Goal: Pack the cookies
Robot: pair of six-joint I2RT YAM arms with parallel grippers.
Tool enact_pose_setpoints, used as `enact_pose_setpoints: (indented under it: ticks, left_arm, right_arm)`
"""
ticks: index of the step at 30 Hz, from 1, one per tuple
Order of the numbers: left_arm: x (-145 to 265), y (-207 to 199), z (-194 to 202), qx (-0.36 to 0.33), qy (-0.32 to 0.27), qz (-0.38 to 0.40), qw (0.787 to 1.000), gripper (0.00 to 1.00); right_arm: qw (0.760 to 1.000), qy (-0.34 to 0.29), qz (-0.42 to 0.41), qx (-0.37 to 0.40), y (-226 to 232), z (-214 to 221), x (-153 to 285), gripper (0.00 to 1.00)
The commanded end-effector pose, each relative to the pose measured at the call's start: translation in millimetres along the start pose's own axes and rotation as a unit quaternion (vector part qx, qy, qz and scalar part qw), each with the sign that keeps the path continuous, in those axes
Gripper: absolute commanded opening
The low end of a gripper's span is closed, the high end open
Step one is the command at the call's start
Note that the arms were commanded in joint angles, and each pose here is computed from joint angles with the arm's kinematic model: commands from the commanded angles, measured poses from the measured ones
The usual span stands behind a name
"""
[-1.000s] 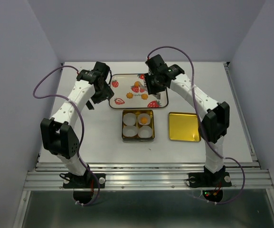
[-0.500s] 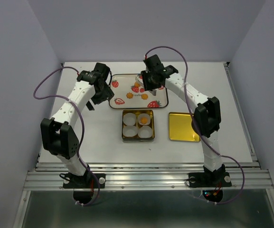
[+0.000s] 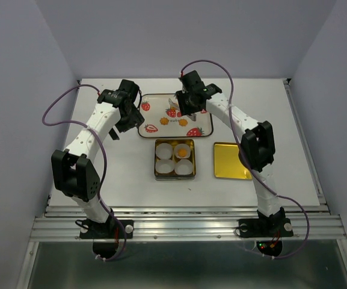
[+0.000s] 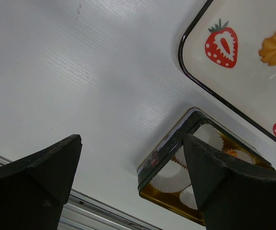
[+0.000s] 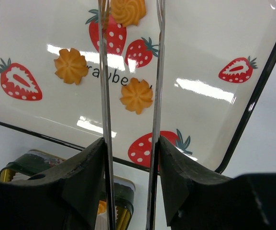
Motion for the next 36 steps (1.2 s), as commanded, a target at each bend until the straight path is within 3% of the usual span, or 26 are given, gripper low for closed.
enact_pose_setpoints:
  ticks: [1,23,36]
  left_arm:
    - [5.9,2.8,-4.1,-0.002,-0.014,-0.006,1.0,0.99]
    - [3.5,-0.6,-5.7,-0.009,-0.014,-0.005,1.0,0.99]
    - [0.2,-3.0,-3.0,-0.005,-0.006,-0.002,1.0,0.99]
  right_arm:
    - [0.999,-0.049,0.001,0.002,-3.2,-24.2,5.3,0.52]
    - [0.999,-0.027,-0.007,0.019,-0.7,-11.8,-12.7,0.53]
    - [0.999,-0.028,-0.004,0.027,-3.1,-12.5,-5.1,0.42]
Point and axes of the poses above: each gripper's point midway between its finger pads, its own x axis back along the fingers, its own y axis along the line the jaws close on, z = x × y, the point moved 6 cm from there along x, back along the fingers, and after that the axes turned 7 degrees about x, right-handed, at the moved point
